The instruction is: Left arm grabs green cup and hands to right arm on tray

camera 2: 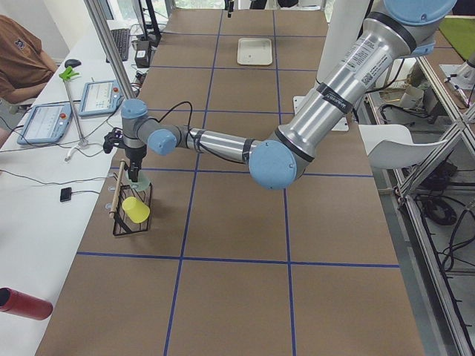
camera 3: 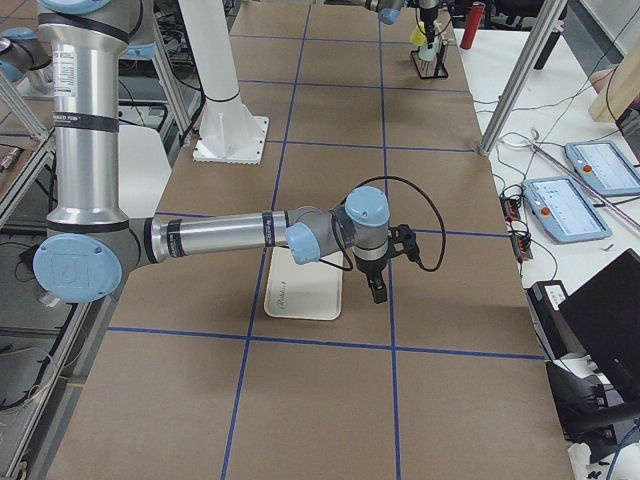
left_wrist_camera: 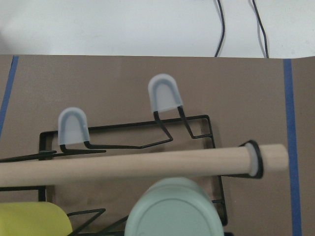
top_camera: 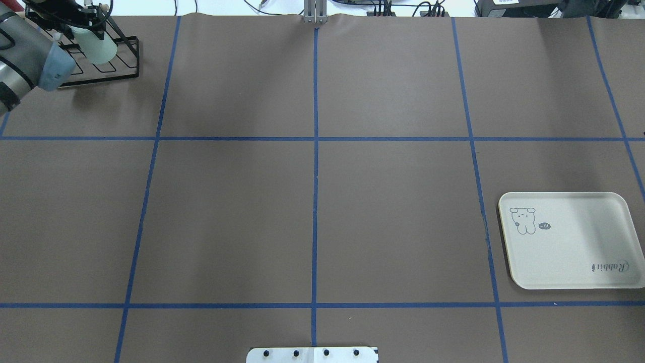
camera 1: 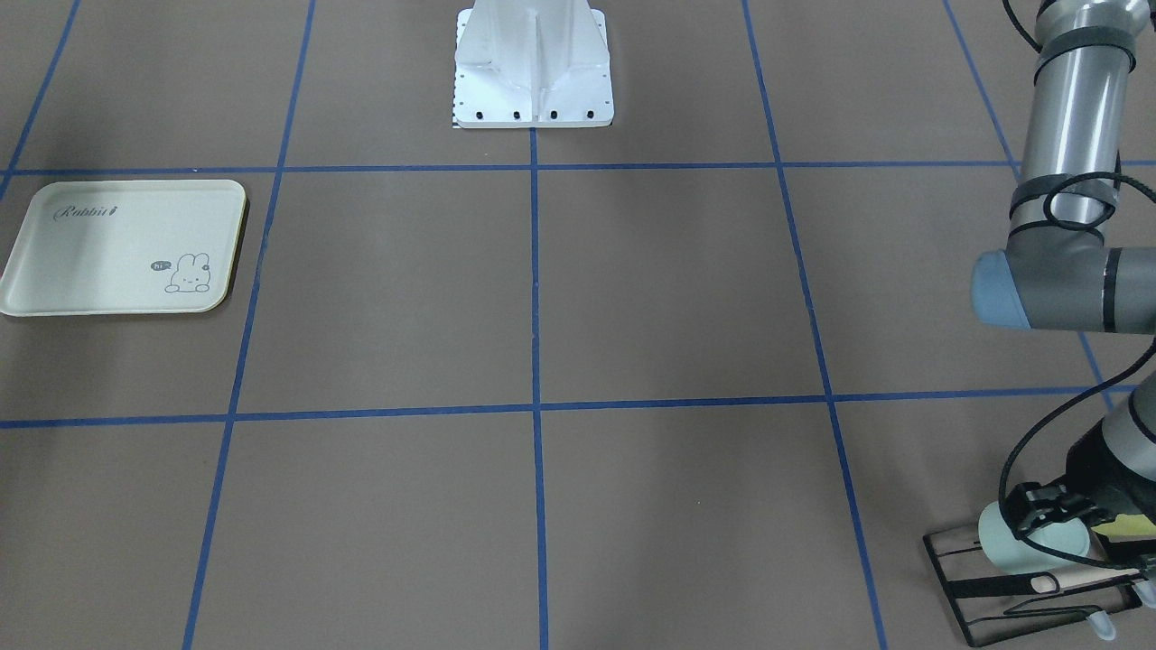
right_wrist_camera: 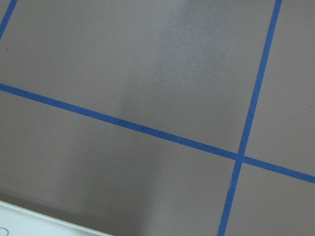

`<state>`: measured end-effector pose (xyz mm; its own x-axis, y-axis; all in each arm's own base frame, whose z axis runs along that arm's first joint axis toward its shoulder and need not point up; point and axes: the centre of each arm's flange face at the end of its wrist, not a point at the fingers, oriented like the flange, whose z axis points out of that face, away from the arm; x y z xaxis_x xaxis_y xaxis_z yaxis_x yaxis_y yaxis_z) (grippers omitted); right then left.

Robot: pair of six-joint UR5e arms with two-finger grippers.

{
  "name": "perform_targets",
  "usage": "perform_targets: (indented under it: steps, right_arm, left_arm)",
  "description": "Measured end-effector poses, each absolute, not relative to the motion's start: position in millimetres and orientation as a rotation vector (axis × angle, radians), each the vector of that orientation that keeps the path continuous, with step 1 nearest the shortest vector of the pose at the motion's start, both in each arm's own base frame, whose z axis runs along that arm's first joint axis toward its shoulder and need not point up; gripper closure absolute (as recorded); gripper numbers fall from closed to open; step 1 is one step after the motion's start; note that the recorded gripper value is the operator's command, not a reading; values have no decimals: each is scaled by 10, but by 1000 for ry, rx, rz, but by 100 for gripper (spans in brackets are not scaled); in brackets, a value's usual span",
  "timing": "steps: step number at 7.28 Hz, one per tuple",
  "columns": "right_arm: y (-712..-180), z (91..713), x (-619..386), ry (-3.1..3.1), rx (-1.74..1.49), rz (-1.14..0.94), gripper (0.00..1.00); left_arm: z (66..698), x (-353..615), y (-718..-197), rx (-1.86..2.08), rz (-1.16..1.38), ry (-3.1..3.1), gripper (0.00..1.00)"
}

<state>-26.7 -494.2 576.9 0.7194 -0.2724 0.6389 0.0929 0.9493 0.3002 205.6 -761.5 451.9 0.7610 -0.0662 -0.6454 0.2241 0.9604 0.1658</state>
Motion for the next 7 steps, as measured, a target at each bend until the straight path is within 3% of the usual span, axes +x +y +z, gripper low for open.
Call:
perform_targets:
  steps: [7]
  right_arm:
    - [-4942, 5781, -393, -742, 245, -226, 0]
  left_arm:
    - [3970, 1480, -7110, 331, -182, 727, 100]
